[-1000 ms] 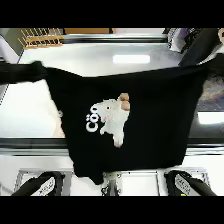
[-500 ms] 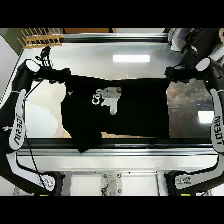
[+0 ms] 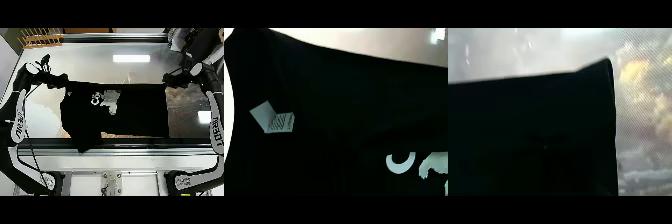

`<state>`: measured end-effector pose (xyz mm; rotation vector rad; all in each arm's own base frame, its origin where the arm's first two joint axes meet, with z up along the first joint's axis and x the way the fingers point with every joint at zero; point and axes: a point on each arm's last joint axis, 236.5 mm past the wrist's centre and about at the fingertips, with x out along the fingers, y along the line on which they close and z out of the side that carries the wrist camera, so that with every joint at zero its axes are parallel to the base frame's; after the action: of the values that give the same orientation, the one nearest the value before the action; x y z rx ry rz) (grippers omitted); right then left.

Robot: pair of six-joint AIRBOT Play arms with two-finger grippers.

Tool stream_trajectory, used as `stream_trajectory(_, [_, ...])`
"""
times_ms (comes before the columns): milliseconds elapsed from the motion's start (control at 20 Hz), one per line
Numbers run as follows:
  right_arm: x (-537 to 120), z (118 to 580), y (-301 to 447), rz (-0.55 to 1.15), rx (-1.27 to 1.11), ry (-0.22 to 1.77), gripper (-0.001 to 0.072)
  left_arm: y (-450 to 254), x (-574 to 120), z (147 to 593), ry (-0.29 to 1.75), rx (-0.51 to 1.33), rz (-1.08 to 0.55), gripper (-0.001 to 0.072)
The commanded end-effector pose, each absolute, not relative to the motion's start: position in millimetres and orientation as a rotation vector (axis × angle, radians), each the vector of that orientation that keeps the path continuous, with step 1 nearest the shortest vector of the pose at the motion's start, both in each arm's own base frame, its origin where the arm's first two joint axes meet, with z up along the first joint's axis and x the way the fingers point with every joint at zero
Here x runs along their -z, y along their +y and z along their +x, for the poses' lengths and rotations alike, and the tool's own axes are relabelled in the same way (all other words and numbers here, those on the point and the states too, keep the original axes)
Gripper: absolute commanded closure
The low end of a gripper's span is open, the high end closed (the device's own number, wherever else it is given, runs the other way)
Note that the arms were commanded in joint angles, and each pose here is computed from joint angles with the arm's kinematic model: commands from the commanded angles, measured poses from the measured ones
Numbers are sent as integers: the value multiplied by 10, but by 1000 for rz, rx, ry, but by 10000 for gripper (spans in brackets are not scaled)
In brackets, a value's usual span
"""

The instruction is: Fold the clothes and pants, and hang the long-sleeved shirts on hangers.

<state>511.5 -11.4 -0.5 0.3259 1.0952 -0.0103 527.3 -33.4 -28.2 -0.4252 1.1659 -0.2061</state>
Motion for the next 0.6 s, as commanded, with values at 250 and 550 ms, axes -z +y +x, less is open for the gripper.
stream_trajectory(250, [758, 4282, 159, 298, 6, 1318, 696, -345, 868, 4599, 1316, 200, -416, 695])
stream_trajectory(550, [171, 4237, 103, 355, 9, 1221, 189, -126, 390, 4593, 1236, 166, -438, 199])
